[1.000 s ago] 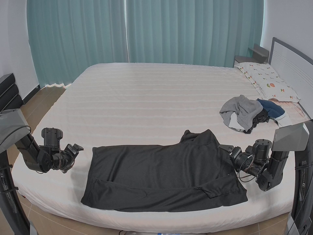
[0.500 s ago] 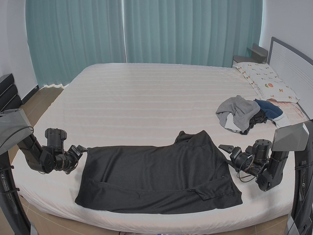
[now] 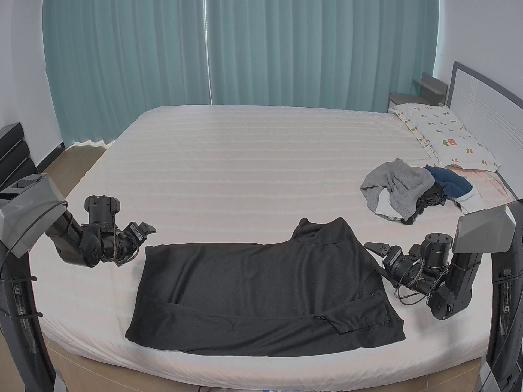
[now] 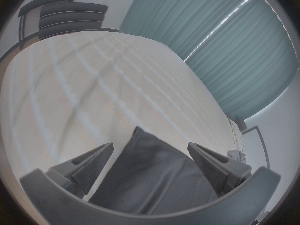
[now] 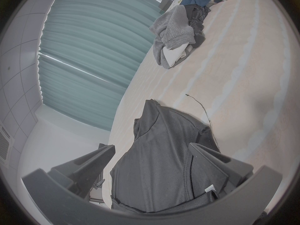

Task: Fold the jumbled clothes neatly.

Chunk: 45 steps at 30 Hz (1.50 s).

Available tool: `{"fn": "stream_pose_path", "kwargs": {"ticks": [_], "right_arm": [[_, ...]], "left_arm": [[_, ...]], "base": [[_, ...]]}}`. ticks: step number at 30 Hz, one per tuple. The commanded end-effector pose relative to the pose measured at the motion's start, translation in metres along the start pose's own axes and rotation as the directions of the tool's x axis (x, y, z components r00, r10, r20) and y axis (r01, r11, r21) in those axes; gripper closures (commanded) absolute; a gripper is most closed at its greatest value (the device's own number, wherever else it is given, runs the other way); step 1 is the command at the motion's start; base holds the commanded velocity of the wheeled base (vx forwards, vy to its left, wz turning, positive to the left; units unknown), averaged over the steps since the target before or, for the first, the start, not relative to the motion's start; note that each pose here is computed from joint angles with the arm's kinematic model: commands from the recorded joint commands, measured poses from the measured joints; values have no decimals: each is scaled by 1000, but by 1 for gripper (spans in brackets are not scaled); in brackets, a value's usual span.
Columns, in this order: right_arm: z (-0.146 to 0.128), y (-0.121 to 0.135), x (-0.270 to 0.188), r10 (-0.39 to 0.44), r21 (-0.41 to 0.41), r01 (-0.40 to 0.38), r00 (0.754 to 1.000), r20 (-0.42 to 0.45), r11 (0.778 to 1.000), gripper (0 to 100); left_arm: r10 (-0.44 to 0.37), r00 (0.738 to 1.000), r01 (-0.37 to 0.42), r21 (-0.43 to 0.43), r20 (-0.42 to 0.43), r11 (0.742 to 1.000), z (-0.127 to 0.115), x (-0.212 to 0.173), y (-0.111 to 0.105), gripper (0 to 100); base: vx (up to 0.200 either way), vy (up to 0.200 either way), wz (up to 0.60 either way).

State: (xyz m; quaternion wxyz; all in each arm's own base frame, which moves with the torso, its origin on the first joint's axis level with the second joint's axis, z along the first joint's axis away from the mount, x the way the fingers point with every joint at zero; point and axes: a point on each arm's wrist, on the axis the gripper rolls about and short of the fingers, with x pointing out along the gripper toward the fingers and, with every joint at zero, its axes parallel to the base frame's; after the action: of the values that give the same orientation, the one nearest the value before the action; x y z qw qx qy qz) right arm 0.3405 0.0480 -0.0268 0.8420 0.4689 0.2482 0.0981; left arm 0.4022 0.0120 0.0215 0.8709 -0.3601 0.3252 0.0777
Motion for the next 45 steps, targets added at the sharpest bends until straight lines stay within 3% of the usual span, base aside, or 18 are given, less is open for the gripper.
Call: {"fn": "stream_pose_path", "kwargs": {"ticks": [1,4,8,15,34,35,41,45], "right_arm": [[-1,0,0,-2,0,2,1000,-1,1000,0],[-2,-1,-1,-7,0,7,1000,-5,1000,0],[-2,-1,-1,-5,0,5,1000,-7,1000,0],[-2,-1,-1,-5,0,5,1000,-7,1000,0],[-3,-2,0,-9,-1,9,1000,-10,1000,0],[-3,-2,0,-9,-1,9,1000,-10,1000,0],[-3,-2,0,-9,-1,9,1000,-10,1000,0],[-4,-2,0,-9,-2,9,1000,-12,1000,0]], "left_arm": [[-56,995,58,24,-80,998,0,31,7,0],[-77,992,87,108,-96,990,-2,43,10,0],[-65,994,75,128,-84,989,-3,52,10,0],[-29,999,33,120,-30,992,-2,58,24,0],[-46,999,48,126,-22,991,-3,60,20,0],[-45,999,47,126,-21,991,-3,60,20,100],[-28,999,29,119,-15,992,-3,58,21,100],[26,999,-28,115,19,993,-4,57,25,100]], "base": [[0,0,0],[0,0,0],[0,0,0],[0,0,0],[0,0,0],[0,0,0],[0,0,0],[0,0,0]]}}
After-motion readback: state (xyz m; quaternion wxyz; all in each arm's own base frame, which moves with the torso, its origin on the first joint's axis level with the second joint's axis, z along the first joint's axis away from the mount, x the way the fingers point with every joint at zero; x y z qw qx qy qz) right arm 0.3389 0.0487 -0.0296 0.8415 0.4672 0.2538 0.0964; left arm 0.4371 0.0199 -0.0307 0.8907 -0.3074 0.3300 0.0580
